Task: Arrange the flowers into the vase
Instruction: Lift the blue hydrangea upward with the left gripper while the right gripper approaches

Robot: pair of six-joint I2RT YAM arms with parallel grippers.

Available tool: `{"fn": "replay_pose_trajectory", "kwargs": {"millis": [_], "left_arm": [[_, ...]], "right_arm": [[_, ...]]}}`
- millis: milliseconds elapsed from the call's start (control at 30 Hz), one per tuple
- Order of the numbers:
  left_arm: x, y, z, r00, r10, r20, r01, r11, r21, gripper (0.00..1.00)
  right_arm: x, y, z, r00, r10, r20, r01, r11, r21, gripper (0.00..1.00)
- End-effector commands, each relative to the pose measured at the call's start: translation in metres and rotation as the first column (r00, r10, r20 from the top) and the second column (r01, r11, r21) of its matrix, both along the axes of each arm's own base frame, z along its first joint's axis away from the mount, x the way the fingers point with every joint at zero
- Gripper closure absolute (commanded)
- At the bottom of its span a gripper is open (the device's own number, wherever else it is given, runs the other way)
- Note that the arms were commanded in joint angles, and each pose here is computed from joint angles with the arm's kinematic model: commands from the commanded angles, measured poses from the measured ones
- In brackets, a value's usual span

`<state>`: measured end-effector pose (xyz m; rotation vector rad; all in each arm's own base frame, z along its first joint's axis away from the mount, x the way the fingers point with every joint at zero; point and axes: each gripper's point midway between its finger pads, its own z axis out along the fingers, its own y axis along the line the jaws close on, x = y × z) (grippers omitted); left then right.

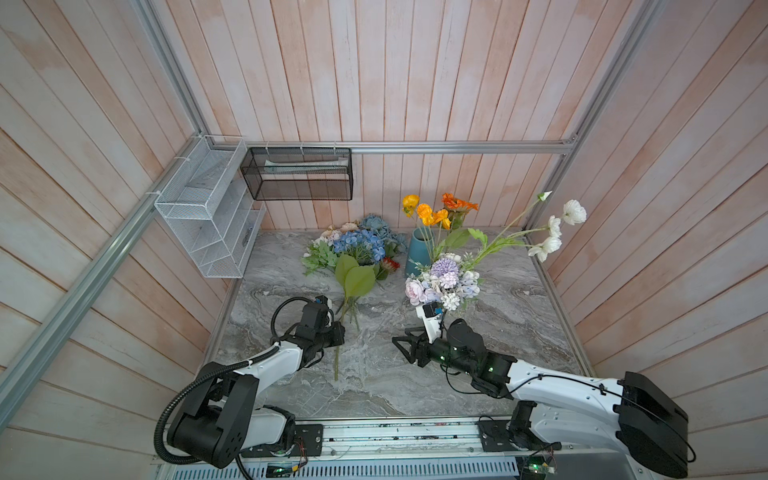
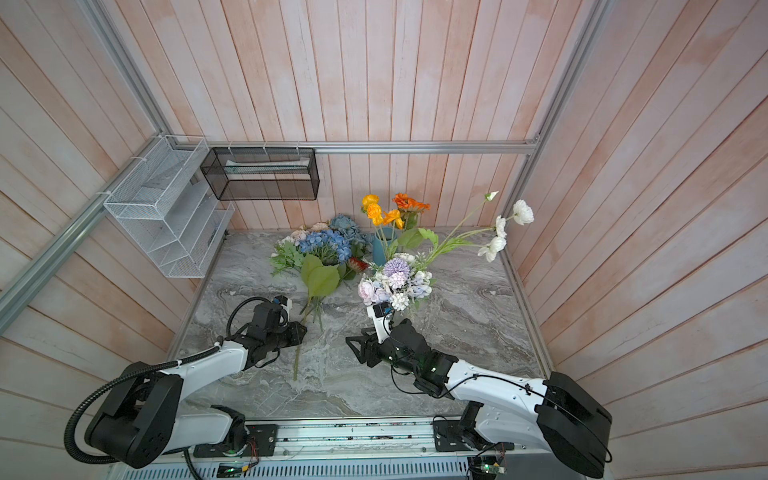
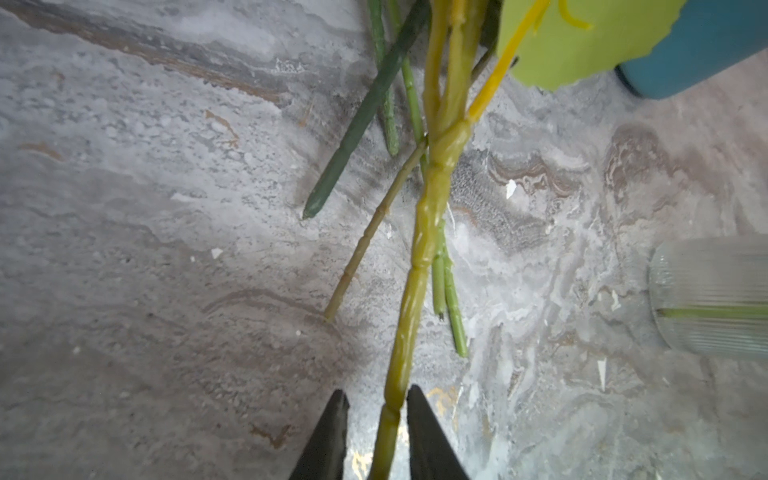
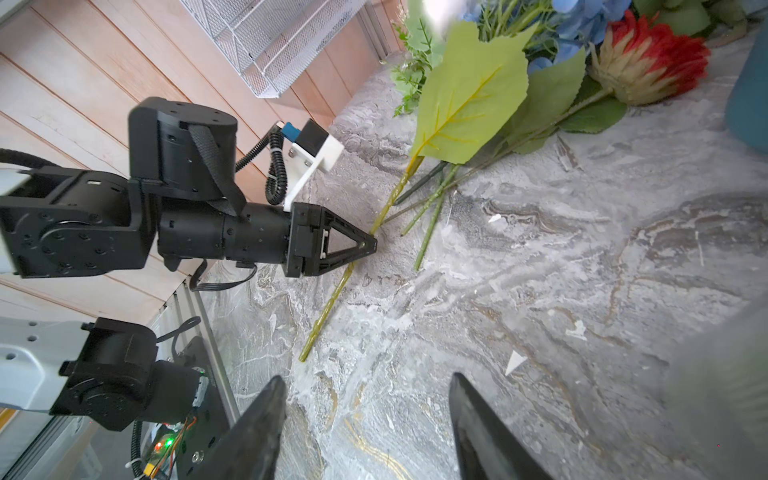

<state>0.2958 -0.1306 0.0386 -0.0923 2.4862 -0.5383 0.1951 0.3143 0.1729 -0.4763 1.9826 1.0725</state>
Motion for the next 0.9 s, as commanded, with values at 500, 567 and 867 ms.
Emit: {"fn": "replay_pose_trajectory", "kwargs": {"millis": [500,567,867], "left_arm": [[0.017,-0.007,0.026,0.996,-0.026,0.086,0.027,1.000,-0.006,1.00],[0.017,-0.006,0.033,0.994,-0.025,0.105,0.026,1.000,-0.009,1.00],[0.011,-0.003,0.089,0.961,0.017,0.276,0.008,0.996,-0.091,1.00]], "right_arm": [[0.014,0.031,0.131,0.932,0.051,0.358,-0.077,0.995,0.061,0.39],[0.013,0.034,0.142,0.921,0.059,0.384,-0.093,0.993,0.072,0.39],[0.017,0.031,0.180,0.876,0.015,0.481,-0.076,0.991,0.107,0.38]]}}
